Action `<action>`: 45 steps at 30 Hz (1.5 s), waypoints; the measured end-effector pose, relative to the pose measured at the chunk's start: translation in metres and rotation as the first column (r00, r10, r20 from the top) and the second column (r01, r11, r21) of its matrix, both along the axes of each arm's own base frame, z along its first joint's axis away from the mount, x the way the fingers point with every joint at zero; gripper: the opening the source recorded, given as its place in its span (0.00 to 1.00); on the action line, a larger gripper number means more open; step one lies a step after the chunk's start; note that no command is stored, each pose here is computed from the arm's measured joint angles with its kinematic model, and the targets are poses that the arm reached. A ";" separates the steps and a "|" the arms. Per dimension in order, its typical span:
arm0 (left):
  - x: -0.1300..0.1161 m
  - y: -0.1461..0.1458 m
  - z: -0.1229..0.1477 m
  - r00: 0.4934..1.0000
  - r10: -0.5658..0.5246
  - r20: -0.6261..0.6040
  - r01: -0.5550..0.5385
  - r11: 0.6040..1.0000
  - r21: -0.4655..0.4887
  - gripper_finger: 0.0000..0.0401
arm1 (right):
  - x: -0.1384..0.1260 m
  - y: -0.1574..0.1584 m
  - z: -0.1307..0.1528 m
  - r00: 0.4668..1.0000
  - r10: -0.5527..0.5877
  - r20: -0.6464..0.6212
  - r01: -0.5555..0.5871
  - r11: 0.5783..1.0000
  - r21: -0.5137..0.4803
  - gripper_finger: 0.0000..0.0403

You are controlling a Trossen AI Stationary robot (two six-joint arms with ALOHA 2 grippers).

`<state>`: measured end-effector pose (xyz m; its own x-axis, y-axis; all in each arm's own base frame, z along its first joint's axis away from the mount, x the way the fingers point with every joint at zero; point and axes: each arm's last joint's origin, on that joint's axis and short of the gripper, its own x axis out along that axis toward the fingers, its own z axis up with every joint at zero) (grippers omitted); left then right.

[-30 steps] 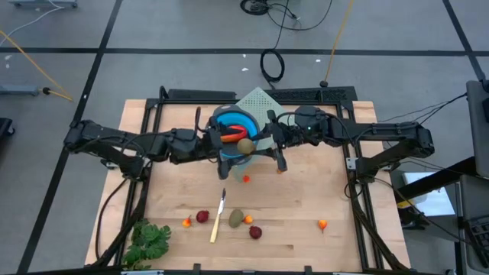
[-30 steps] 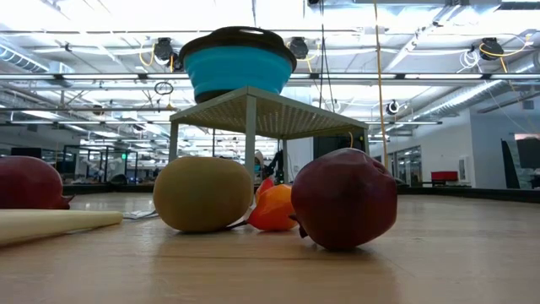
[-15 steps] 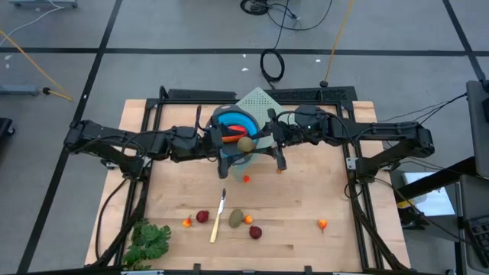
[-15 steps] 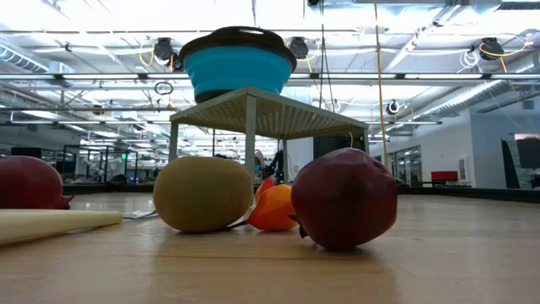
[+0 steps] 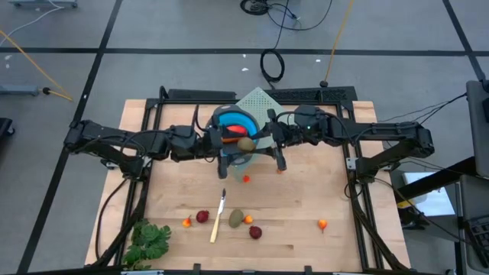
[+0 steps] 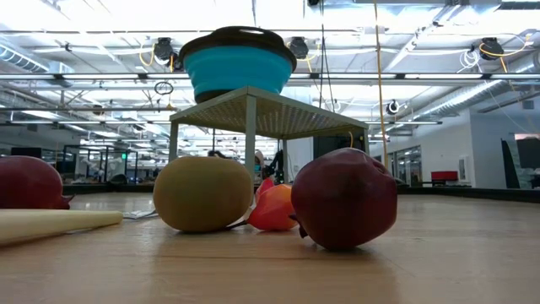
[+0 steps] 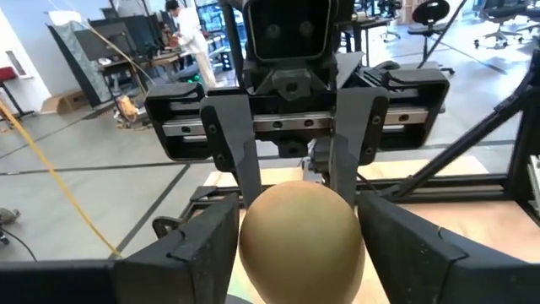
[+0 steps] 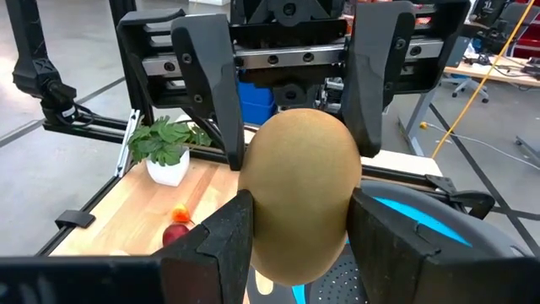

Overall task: Pick & Place Fruit
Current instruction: Put the kiwi into the blue strainer bowl

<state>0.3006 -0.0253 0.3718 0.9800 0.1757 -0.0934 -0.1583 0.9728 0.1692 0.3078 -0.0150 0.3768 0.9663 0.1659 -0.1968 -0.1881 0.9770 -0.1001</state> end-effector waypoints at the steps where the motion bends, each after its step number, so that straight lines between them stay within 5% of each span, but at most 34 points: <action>1: 0.000 0.000 0.000 1.000 -0.004 -0.004 0.004 1.000 -0.007 0.59 | 0.000 0.000 0.000 1.000 0.000 -0.002 0.000 1.000 0.000 0.41; 20: 0.000 0.002 -0.001 1.000 -0.016 -0.013 0.016 1.000 -0.009 0.44 | 0.000 0.000 0.000 1.000 0.000 -0.001 0.000 1.000 0.001 0.41; 45: -0.004 0.002 -0.004 0.998 -0.015 -0.069 0.016 1.000 0.010 0.44 | 0.000 0.000 0.000 1.000 -0.001 -0.004 0.001 0.999 0.034 0.55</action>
